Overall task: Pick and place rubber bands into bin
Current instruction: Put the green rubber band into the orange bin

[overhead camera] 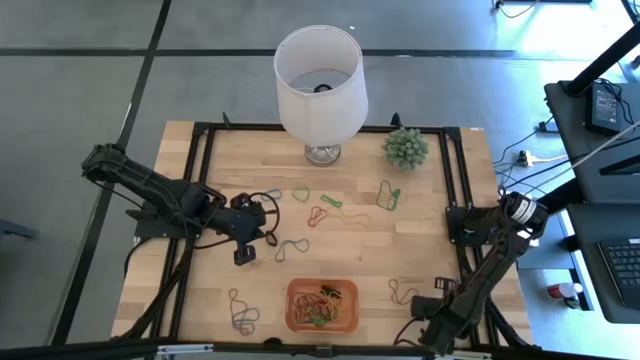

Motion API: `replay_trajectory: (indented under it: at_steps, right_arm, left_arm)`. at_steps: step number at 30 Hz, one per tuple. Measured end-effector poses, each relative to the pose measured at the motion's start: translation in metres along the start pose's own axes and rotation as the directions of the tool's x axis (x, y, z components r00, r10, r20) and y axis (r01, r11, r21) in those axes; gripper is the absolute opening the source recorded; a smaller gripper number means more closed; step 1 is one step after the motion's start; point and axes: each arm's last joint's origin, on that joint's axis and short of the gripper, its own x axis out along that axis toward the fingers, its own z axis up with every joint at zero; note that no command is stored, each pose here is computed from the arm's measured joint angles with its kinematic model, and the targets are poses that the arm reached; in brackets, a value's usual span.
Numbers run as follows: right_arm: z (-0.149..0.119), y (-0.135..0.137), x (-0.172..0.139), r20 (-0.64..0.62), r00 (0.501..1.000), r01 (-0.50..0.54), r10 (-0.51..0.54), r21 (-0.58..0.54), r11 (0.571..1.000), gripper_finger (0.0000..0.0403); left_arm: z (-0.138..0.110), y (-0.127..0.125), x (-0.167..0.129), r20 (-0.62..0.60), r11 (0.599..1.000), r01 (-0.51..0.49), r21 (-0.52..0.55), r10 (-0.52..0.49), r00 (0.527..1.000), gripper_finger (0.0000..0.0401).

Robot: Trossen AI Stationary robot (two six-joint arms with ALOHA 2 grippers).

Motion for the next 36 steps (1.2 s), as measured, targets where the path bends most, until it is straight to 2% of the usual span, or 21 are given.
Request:
replay_trajectory:
  at_steps: [4, 8, 22, 27, 32, 36]
  right_arm:
    - [0.0, 0.005, -0.016, 0.05, 0.998, 0.021, -0.022, 0.031, 0.999, 0.0001]
    - [-0.002, 0.004, -0.017, 0.041, 0.998, 0.042, -0.043, 0.02, 0.999, 0.0005]
    - [-0.024, 0.001, 0.006, 0.047, 0.997, 0.069, -0.064, -0.116, 0.991, 0.0087]
    - [-0.032, 0.004, 0.014, 0.058, 0.998, 0.034, -0.022, -0.204, 0.978, 0.0094]
    - [-0.036, 0.005, 0.024, 0.066, 0.998, -0.007, 0.022, -0.23, 0.973, 0.0094]
    - [-0.037, 0.0, 0.027, 0.064, 0.998, 0.02, -0.005, -0.228, 0.973, 0.0094]
  left_arm:
    - [0.0, 0.0, 0.0, 0.003, 1.0, -0.005, 0.009, 0.005, 1.0, 0.0001]
    - [0.0, 0.0, 0.0, 0.003, 1.0, -0.005, 0.026, 0.005, 1.0, 0.0003]
    - [0.001, -0.001, 0.0, 0.008, 1.0, 0.004, -0.018, -0.003, 1.0, 0.0001]
    - [0.001, -0.001, 0.0, 0.009, 1.0, 0.005, -0.031, -0.004, 1.0, 0.0003]
    - [0.001, -0.001, 0.0, 0.012, 0.998, 0.003, -0.065, -0.002, 1.0, 0.0001]
    - [0.001, -0.001, 0.0, 0.019, 0.997, -0.002, -0.08, 0.004, 1.0, 0.0003]
